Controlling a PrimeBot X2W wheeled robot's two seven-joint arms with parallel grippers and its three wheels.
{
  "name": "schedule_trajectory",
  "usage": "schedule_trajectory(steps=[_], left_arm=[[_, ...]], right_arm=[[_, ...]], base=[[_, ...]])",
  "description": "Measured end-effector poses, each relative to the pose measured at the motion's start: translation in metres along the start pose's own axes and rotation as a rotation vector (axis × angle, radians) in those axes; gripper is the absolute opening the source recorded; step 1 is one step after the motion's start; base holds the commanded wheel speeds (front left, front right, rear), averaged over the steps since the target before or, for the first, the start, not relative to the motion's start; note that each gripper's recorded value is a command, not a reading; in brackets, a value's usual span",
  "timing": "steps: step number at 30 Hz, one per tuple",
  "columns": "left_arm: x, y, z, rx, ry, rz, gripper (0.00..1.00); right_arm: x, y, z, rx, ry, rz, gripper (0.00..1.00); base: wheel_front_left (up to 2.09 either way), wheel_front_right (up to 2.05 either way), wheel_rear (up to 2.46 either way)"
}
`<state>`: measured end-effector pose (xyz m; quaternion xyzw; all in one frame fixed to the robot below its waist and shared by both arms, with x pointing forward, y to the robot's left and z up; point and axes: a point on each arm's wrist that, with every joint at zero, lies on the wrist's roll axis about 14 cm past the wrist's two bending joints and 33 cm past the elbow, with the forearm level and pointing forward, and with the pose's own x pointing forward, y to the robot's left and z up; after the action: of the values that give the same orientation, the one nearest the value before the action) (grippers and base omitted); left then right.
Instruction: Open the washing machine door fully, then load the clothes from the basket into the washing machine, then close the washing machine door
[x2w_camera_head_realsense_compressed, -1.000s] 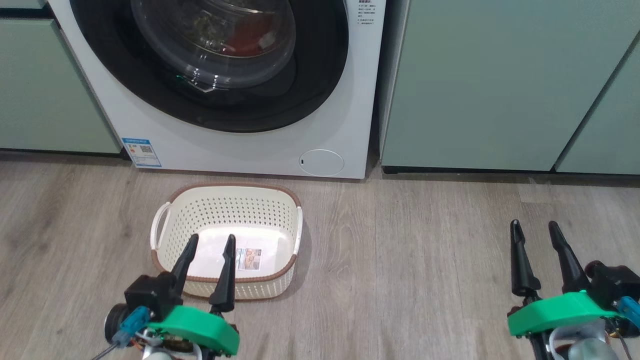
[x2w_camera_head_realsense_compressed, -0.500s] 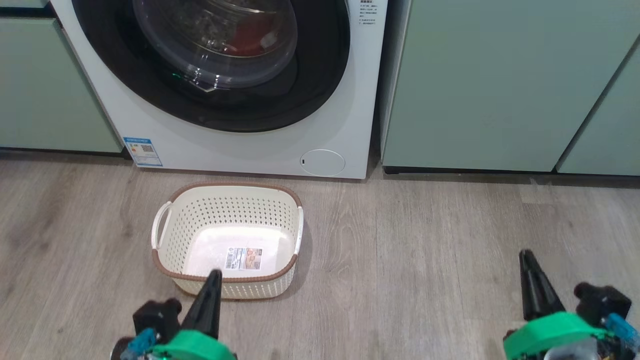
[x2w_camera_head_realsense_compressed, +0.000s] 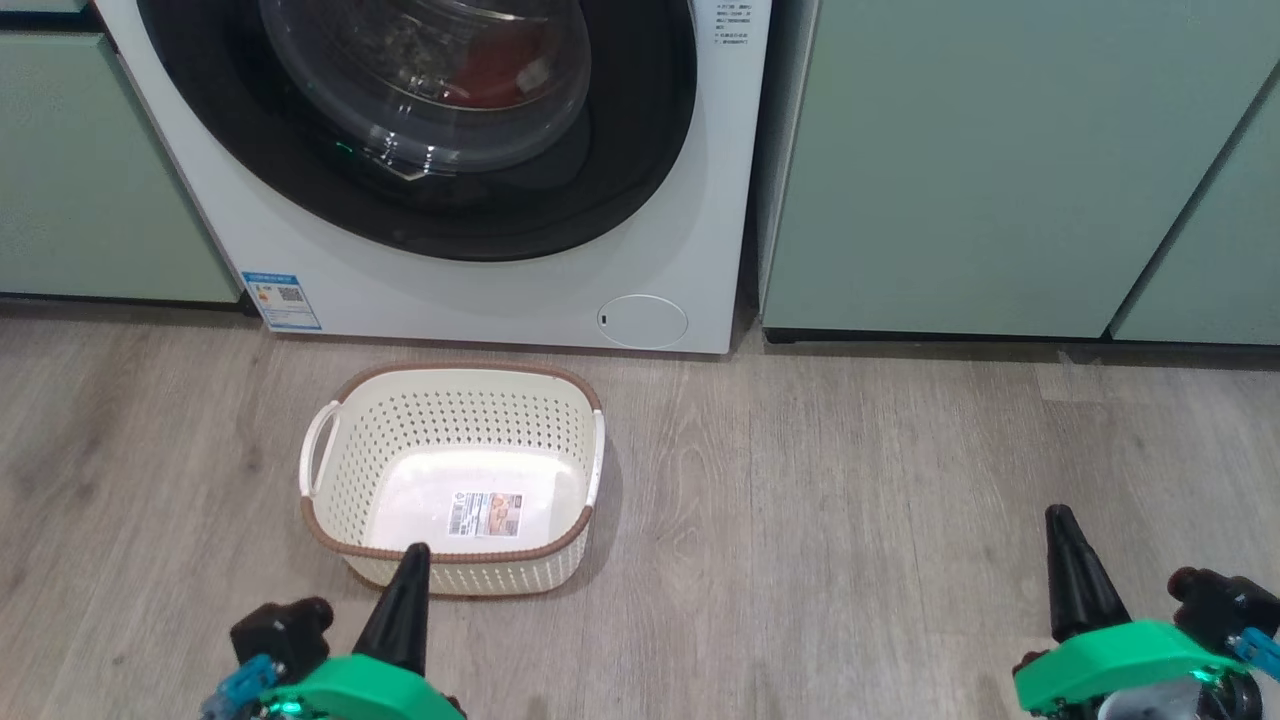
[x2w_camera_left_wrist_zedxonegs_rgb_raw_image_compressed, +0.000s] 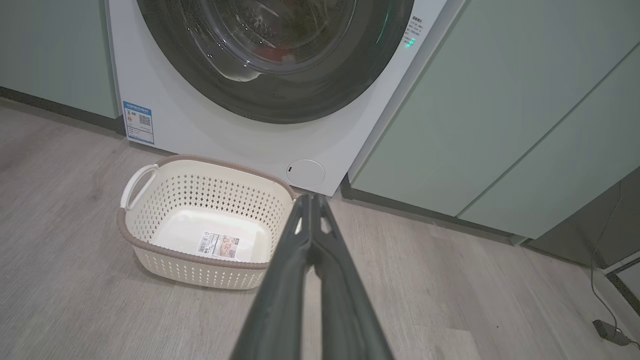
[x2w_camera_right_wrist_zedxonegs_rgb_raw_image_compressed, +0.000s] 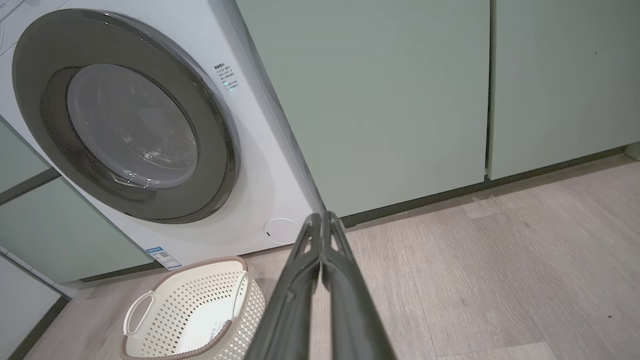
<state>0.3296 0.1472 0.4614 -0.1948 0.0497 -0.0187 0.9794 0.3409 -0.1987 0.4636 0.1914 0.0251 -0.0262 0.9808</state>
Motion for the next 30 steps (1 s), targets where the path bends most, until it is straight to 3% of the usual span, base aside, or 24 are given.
schedule_trajectory(steps=[30], left_arm=[[0.012, 0.014, 0.005, -0.318, 0.021, 0.055, 0.0]], right_arm=[[0.006, -0.008, -0.002, 0.317, 0.029, -0.059, 0.0]], base=[[0.0, 0.0, 0.0]])
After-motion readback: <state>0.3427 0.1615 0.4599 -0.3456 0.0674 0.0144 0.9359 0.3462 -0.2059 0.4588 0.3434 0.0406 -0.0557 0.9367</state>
